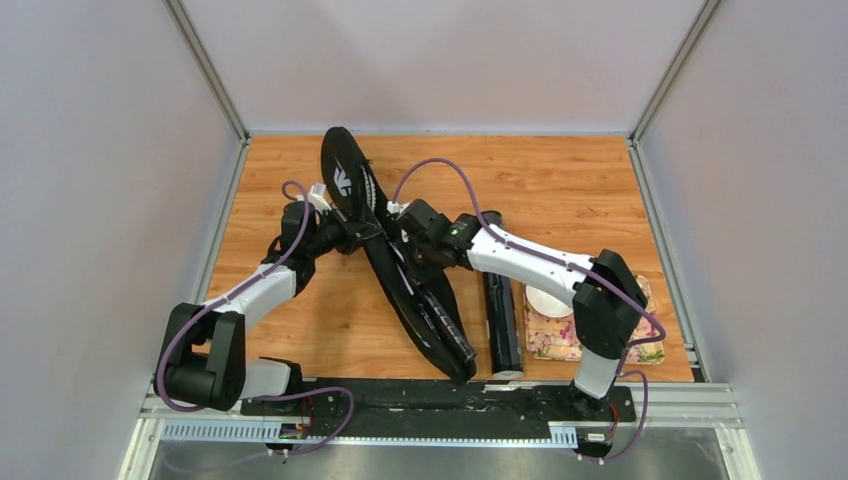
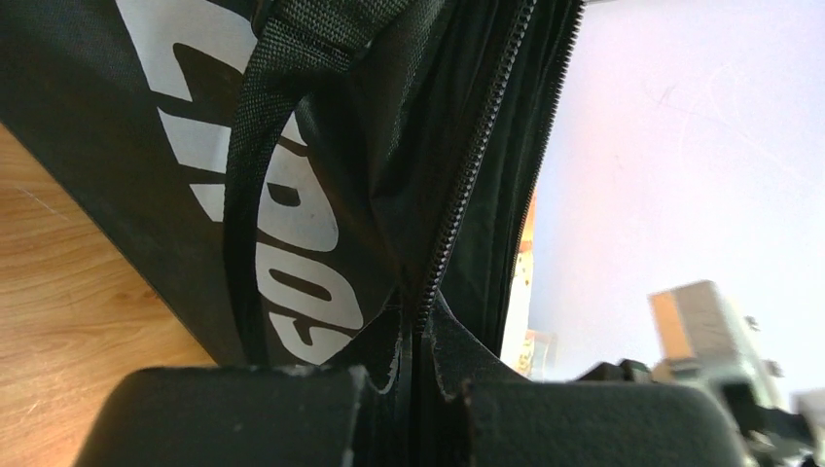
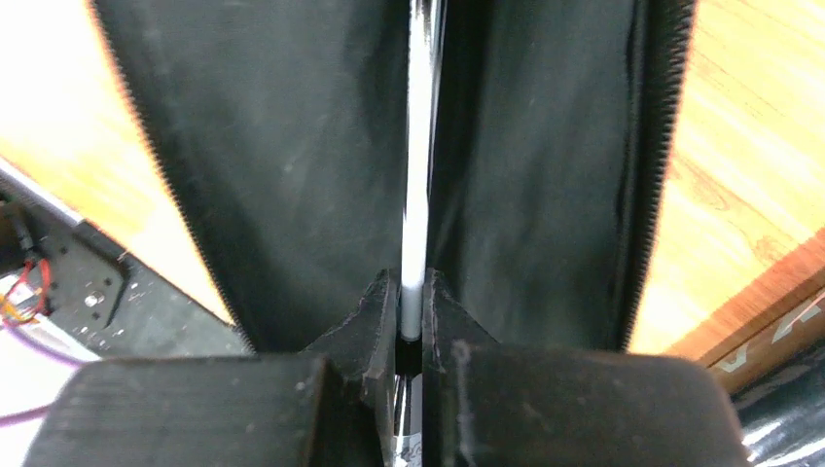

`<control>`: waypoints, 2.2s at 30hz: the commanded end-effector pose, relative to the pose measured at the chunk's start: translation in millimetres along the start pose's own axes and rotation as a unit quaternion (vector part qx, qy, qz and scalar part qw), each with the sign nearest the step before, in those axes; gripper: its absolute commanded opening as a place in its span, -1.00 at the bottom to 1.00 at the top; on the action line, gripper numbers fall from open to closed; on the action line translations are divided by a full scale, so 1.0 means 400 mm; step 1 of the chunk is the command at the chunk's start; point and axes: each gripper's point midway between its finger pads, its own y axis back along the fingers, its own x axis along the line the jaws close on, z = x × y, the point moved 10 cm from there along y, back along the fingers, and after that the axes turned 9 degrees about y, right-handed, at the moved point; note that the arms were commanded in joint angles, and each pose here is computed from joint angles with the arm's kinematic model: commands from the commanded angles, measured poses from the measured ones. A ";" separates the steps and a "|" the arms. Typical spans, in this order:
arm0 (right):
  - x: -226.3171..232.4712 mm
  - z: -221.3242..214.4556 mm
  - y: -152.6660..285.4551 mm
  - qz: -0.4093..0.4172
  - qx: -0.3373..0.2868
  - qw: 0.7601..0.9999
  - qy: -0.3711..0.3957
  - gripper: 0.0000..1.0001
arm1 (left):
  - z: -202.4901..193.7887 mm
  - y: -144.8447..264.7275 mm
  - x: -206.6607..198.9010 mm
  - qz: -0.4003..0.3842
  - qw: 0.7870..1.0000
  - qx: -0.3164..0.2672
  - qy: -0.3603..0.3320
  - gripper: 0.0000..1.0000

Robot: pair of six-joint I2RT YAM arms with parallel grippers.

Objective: Pack up the badminton gear

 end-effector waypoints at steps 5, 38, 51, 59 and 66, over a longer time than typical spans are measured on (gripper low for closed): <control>-0.015 0.061 -0.099 -0.110 -0.095 0.987 -0.073 -1.00 | -0.033 0.024 -0.007 -0.029 0.999 0.039 -0.005 -1.00; -0.081 0.246 0.099 0.001 -0.226 0.973 0.045 0.43 | -0.043 0.045 -0.006 -0.015 0.999 0.032 -0.005 -1.00; -0.228 0.471 -0.017 0.178 -0.350 0.907 -0.149 0.01 | -0.042 0.042 -0.008 -0.017 0.999 0.036 -0.005 -1.00; -0.257 0.489 -0.072 0.232 -0.346 0.893 -0.171 -0.07 | -0.041 0.040 -0.009 -0.022 0.999 0.040 -0.004 -1.00; -0.237 0.489 -0.069 0.277 -0.338 0.881 -0.179 -0.17 | -0.041 0.039 -0.012 -0.026 0.999 0.040 -0.005 -1.00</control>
